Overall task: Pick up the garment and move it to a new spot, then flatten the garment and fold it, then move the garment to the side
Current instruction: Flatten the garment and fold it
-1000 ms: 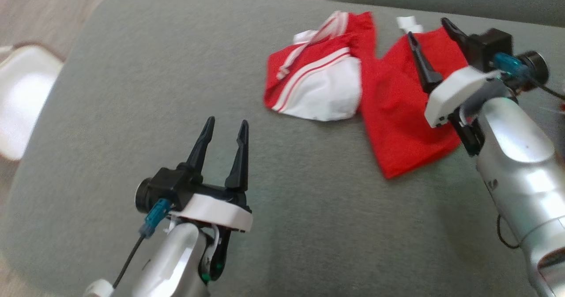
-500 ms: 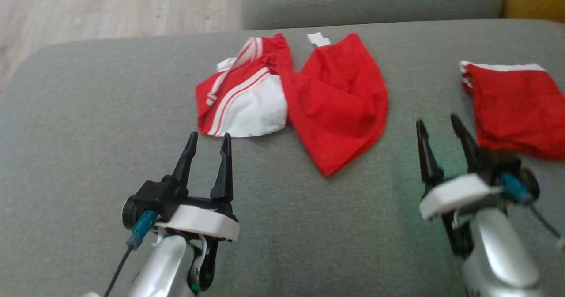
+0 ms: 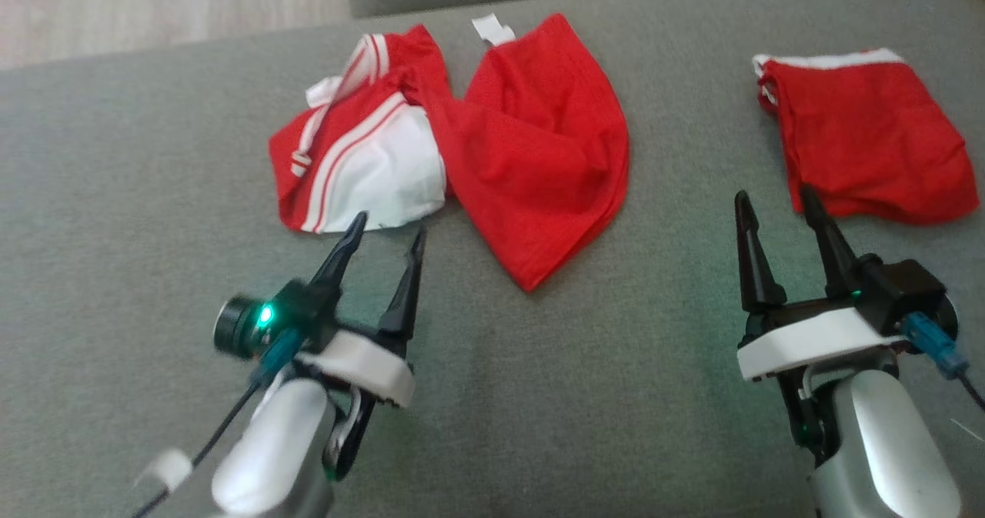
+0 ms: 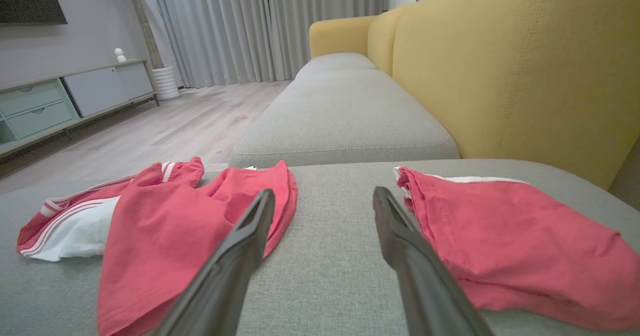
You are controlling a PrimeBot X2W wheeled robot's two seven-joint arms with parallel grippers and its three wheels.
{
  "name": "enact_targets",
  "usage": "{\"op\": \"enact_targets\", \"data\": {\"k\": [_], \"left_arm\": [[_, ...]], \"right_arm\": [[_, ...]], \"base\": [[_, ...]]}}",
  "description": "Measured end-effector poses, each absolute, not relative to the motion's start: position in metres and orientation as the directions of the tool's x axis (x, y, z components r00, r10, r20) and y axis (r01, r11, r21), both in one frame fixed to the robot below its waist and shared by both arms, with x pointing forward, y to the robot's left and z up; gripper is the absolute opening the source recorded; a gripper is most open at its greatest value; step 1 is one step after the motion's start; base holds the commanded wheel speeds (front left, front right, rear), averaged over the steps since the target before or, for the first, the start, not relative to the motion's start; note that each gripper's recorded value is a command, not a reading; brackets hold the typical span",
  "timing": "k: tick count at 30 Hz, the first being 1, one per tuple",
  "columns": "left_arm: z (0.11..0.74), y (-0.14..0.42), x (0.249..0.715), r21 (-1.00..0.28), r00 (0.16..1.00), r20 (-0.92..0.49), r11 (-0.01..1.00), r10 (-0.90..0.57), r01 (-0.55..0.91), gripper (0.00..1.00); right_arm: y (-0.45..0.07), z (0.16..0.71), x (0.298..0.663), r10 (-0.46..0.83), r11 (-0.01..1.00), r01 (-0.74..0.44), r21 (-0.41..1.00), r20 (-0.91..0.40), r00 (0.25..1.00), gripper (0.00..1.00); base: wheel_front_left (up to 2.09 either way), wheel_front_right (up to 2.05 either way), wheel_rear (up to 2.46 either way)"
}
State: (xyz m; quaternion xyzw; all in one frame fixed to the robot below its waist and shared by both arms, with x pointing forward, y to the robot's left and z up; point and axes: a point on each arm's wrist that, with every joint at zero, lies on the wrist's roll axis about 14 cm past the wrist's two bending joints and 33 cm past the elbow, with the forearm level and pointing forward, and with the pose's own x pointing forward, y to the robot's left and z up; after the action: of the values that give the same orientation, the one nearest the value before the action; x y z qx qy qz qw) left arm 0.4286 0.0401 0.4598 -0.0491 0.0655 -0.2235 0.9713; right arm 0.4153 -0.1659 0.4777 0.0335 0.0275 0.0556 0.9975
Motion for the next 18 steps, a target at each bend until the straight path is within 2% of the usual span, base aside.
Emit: {"op": "enact_targets", "data": {"k": [6,10,18], "left_arm": [[0.428,0.014,0.444,-0.031,0.799,-0.24,0.827,-0.551,0.561,1.0],[0.401,0.017,0.456,0.035,0.765,-0.344,0.807,-0.544,0.59,1.0],[0.38,0.012,0.472,0.108,0.734,-0.392,0.764,-0.555,0.636,1.0]], "right_arm": [[-0.174,0.461,0.417,0.089,0.993,-0.08,0.089,-0.102,0.991,1.0],[-0.18,0.455,0.421,0.074,0.993,-0.063,0.095,-0.116,0.991,1.0],[-0.193,0.449,0.423,0.039,0.995,-0.026,0.095,-0.132,0.991,1.0]], "base": [[0.0,0.0,0.0],[0.0,0.0,0.0],[0.0,0.0,0.0]]}}
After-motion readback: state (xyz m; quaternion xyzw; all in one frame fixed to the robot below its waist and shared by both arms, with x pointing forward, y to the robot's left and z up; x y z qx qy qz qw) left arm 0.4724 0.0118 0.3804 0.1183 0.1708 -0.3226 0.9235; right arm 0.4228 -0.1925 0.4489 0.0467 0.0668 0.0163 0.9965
